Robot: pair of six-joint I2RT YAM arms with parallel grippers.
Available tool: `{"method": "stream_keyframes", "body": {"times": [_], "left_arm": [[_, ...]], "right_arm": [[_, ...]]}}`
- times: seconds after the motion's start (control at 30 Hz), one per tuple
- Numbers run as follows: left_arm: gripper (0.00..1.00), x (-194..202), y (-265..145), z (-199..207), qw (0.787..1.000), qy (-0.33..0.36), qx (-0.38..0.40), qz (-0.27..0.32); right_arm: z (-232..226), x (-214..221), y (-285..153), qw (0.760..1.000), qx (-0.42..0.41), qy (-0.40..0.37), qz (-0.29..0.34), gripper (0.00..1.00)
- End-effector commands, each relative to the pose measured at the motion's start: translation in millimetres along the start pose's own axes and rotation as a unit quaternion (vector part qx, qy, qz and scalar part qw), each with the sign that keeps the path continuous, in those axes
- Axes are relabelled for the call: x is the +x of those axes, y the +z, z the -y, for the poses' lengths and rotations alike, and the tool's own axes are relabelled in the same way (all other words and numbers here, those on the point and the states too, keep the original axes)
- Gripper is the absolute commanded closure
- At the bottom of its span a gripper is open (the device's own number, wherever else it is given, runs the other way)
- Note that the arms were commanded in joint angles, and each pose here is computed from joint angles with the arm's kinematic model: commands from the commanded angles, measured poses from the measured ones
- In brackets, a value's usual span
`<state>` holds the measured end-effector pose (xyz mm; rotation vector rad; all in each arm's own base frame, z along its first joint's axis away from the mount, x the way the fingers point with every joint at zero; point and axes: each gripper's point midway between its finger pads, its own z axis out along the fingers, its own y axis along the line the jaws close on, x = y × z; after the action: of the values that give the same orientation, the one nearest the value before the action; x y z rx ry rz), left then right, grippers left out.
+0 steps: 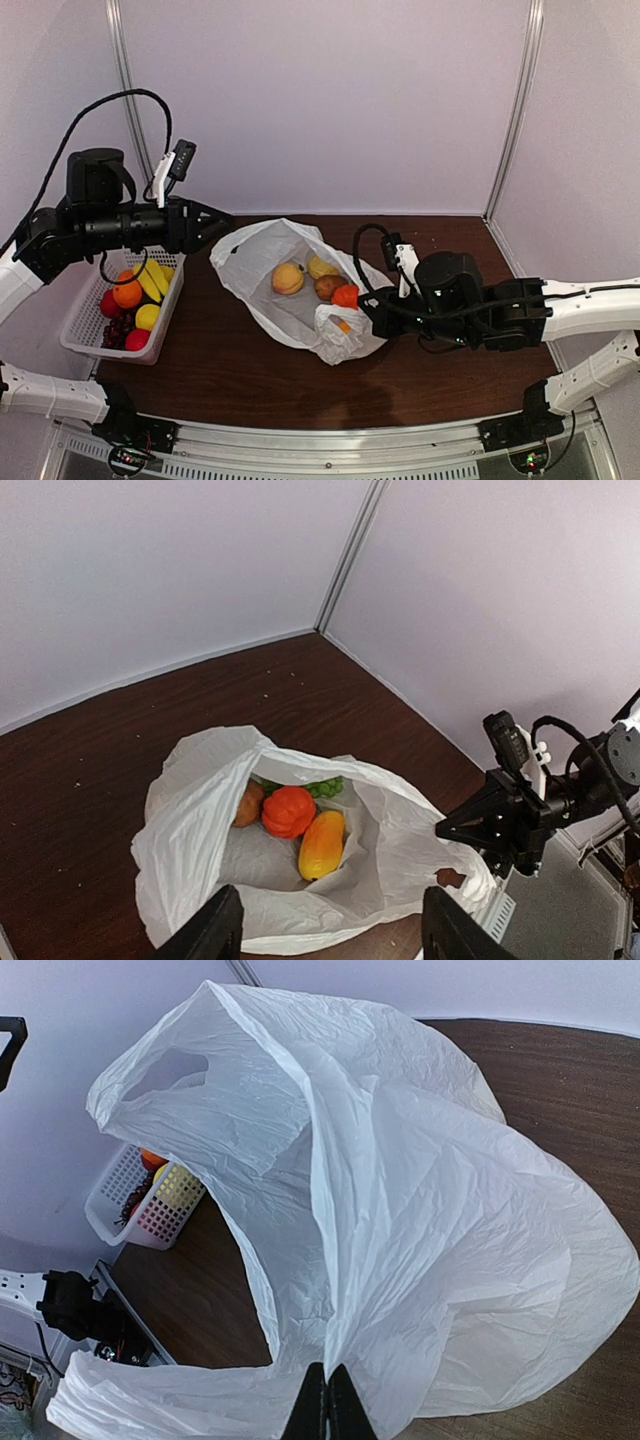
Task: Untie the knot of the plastic bag and take out the fruit
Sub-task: Reach into the gripper of the takeout bag.
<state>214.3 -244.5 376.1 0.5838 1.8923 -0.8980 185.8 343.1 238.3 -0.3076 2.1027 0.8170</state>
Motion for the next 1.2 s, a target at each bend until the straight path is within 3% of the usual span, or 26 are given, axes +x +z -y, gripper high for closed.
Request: {"method": "stream_keyframes", "body": {"times": [0.0, 0.07, 0.23, 0.43, 0.63, 1.17], "left_arm": [[0.40, 10, 18, 27, 1.000, 0.006, 0.015, -0.025], [0.41, 20, 29, 38, 0.999, 0.017, 0.018, -0.037], [0.56, 39, 56, 55, 0.997, 0.005, 0.057, -0.049], [0.65, 79, 87, 45, 0.994, 0.001, 0.047, -0.095], [0.66, 101, 114, 38, 0.992, 0.010, 0.040, -0.121], [0.70, 184, 186, 19, 0.987, 0.021, 0.016, -0.162]], "right_arm": [[6, -10, -5, 1.000, 0.002, 0.007, 0.024, 1.00], [6, -11, -5, 1.000, 0.002, 0.004, 0.019, 1.00], [11, -12, -11, 1.000, 0.007, -0.003, 0.018, 1.00], [20, -11, -24, 1.000, 0.014, -0.004, 0.015, 1.00], [22, -1, -29, 1.000, 0.000, -0.007, 0.001, 1.00], [42, 84, -5, 0.990, -0.006, -0.060, -0.126, 1.00]]}}
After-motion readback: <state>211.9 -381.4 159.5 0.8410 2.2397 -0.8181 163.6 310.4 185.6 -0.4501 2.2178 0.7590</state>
